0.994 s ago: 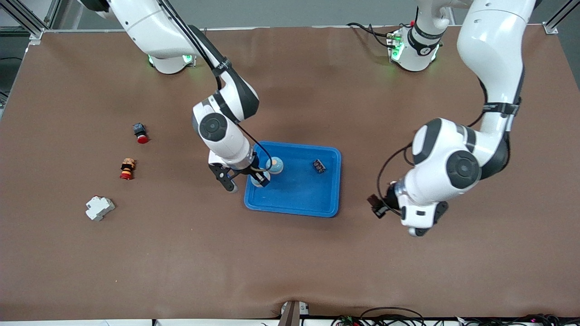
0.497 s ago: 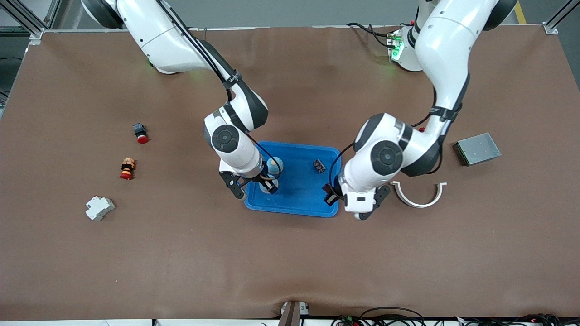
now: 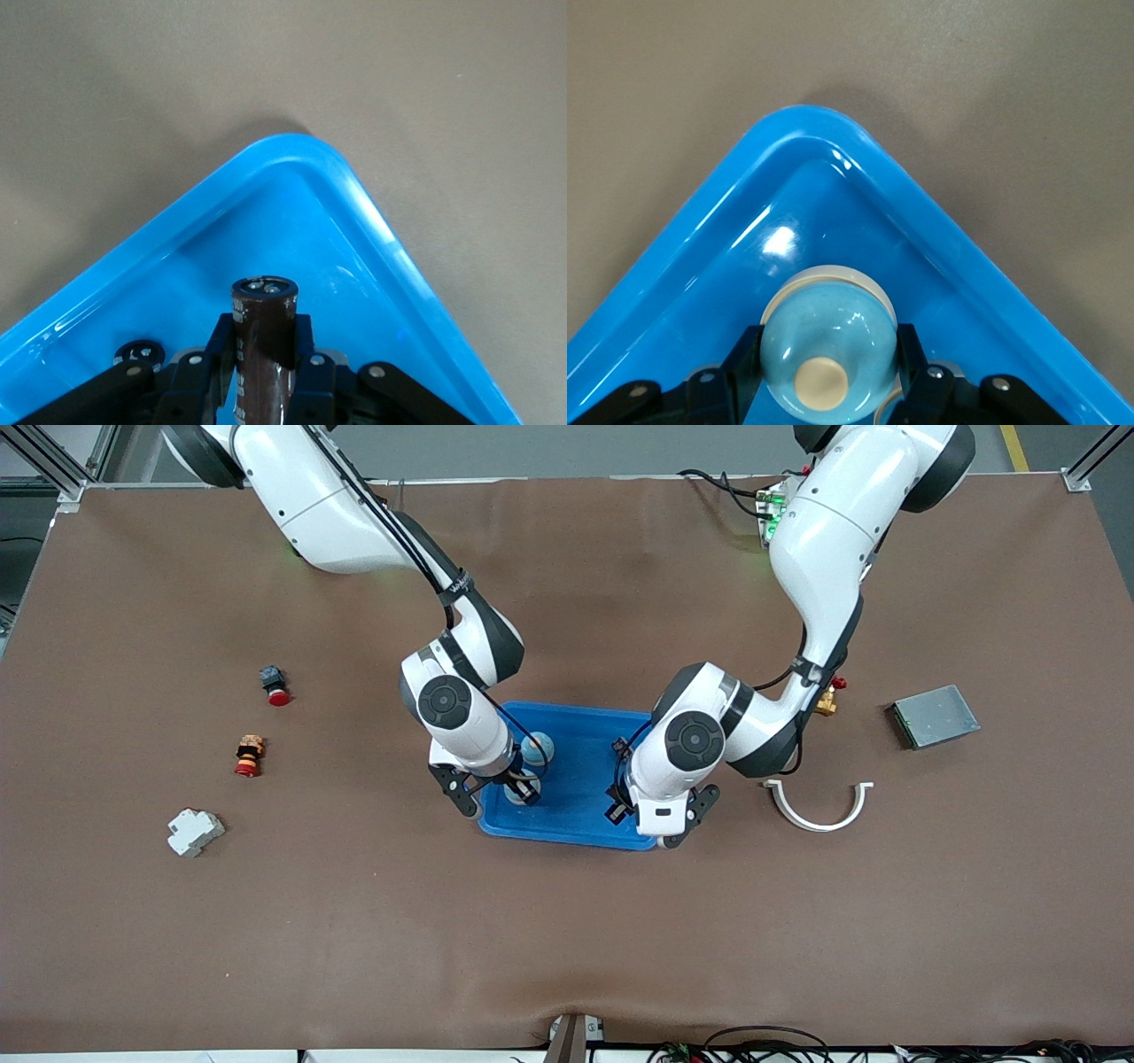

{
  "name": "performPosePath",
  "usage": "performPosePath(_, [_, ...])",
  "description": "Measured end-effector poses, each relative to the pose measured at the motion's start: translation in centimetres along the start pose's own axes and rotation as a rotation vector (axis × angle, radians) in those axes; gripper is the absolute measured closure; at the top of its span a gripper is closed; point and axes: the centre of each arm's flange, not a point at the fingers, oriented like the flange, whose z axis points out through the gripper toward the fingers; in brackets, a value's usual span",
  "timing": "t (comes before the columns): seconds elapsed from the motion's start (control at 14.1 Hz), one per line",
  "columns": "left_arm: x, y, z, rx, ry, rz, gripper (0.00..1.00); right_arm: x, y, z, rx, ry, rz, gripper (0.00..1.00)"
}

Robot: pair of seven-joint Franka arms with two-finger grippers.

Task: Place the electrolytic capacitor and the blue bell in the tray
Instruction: 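Carry the bell and capacitor into the tray with both grippers, then open both grippers in the tray and withdraw both arms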

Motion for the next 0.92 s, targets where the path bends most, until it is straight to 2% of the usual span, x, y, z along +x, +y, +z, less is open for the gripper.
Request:
performPosePath(0.28, [0.1,-0.2,1.3,0.016,-0.001,0.001,0.7,-0.2,-0.3,1.2,-0.007,0.012,-0.006,0.35])
performPosePath(0.57, [0.7,-0.3,2.8,0.001,0.007,-0.003,0.7,-1.0,-0.9,2.8,-0.013,0.042,-0.01,0.35])
performPosePath(0.92, [1.0,-0.4,4.3,0.004,0.025,0.013,0.7,-1.0,-1.2,2.8,-0.013,0.06,-0.021,0.35])
